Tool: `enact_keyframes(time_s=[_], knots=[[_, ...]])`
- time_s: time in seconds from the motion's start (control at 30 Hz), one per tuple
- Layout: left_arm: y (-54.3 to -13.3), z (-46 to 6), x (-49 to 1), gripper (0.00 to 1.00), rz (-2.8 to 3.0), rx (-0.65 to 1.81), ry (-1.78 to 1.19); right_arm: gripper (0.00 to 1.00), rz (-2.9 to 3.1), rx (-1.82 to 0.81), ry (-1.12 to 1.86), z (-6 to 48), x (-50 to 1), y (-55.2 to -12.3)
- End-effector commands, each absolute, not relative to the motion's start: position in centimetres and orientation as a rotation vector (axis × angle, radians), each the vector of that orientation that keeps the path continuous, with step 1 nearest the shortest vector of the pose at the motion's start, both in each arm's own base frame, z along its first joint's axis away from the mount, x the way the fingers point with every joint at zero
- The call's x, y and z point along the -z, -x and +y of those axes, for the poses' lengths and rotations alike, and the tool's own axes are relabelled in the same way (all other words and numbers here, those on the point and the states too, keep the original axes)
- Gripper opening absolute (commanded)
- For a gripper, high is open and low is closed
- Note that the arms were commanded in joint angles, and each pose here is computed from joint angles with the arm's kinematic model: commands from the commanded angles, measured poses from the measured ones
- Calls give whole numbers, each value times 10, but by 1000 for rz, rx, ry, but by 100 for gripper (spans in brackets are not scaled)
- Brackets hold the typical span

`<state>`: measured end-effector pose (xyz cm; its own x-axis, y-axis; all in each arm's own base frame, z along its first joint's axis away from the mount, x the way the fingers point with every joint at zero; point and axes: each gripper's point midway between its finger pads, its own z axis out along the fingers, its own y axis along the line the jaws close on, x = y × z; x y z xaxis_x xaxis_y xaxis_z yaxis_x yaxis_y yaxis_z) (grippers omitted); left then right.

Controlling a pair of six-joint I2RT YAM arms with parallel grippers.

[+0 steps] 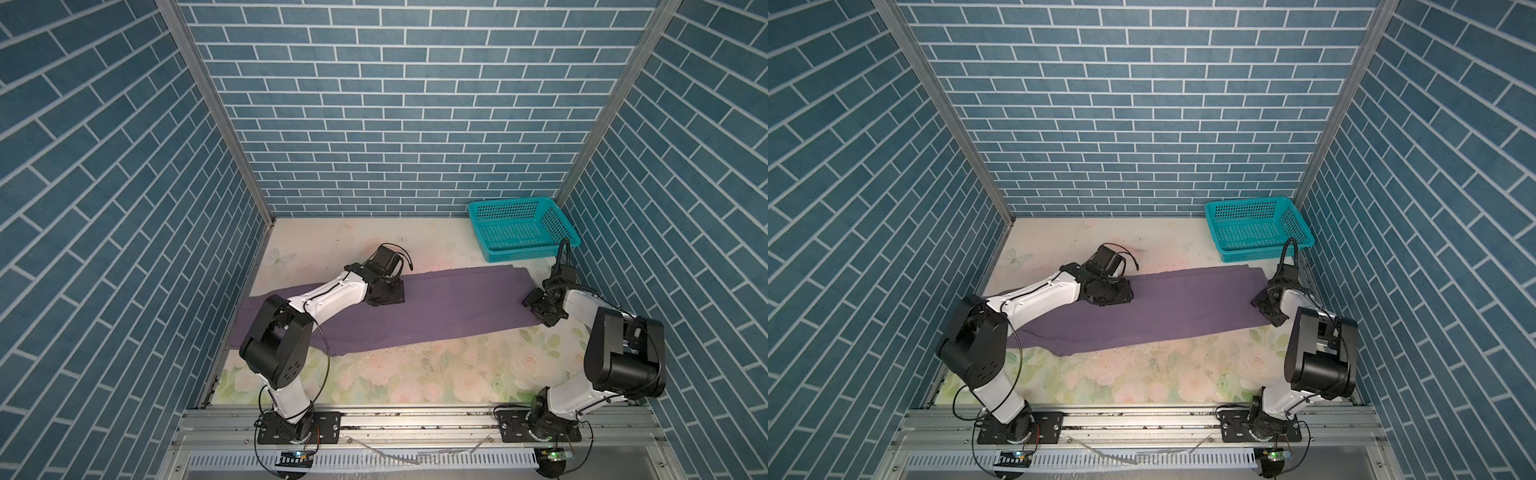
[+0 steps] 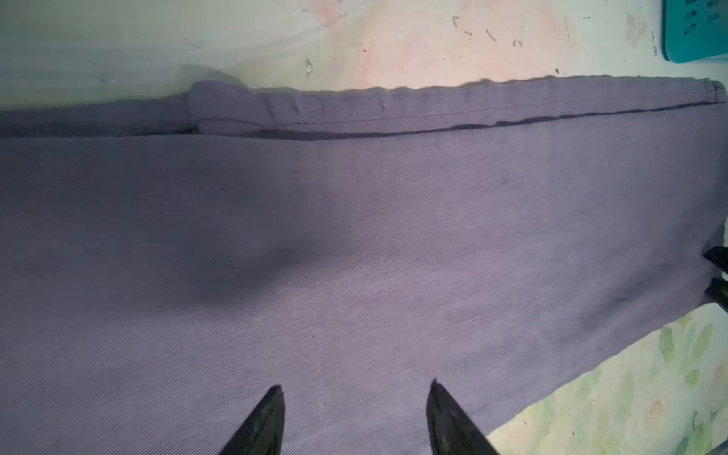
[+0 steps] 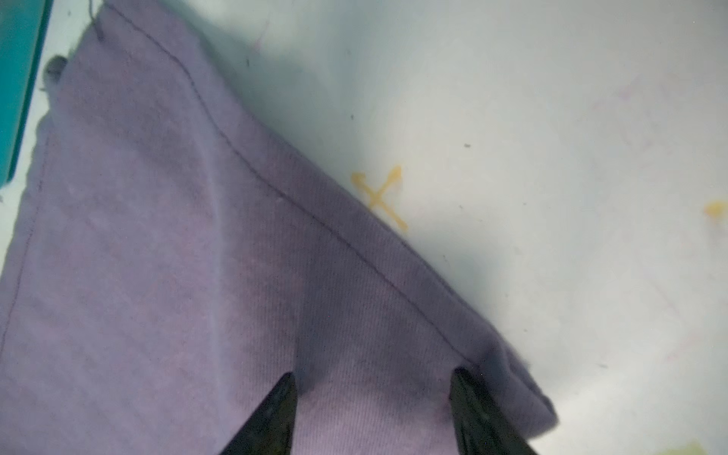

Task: Fold and stack the trousers
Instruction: Smooth out the trousers at the center of the table.

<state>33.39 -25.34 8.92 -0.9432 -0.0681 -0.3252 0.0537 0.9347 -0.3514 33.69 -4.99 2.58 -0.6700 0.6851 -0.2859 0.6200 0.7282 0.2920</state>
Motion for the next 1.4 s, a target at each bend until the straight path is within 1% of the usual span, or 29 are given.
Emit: enact_keyframes(time_s=[0.0, 0.1, 0.17, 0.2, 0.27, 0.3, 0.47, 0.7, 0.9, 1.07, 1.23, 1.37], knots=[[-337, -270, -99, 60, 2709, 549, 11, 54, 2601, -312, -1090, -39, 7, -330], [-336, -281, -98, 60, 2707, 590, 16, 45, 2576, -351, -1079, -36, 4, -338], [-333, -292, -96, 60, 2714, 599, -10, 35, 2548, -354, -1072, -37, -1, -342], [-332, -296, -94, 60, 2719, 599, -22, 28, 2543, -364, -1067, -37, -3, -343], [-330, -308, -91, 60, 2733, 608, -51, 5, 2531, -370, -1064, -36, -6, -343], [-328, -313, -89, 60, 2740, 609, -62, 0, 2525, -364, -1066, -37, -8, -343], [-322, -334, -78, 59, 2762, 644, -88, 0, 2468, -298, -1056, -48, -27, -343], [-319, -368, -78, 59, 2763, 696, -161, 0, 2266, -83, -1002, -84, -100, -343], [-319, -389, -80, 59, 2764, 745, -201, 0, 2151, -71, -1037, -103, -138, -341], [-321, -390, -88, 58, 2749, 745, -225, 0, 2078, -103, -953, -101, -168, -347], [-334, -369, -126, 57, 2666, 752, -209, 0, 2054, -111, -900, -96, -192, -348], [-344, -351, -147, 58, 2621, 768, -162, 0, 2033, -112, -862, -90, -205, -343]])
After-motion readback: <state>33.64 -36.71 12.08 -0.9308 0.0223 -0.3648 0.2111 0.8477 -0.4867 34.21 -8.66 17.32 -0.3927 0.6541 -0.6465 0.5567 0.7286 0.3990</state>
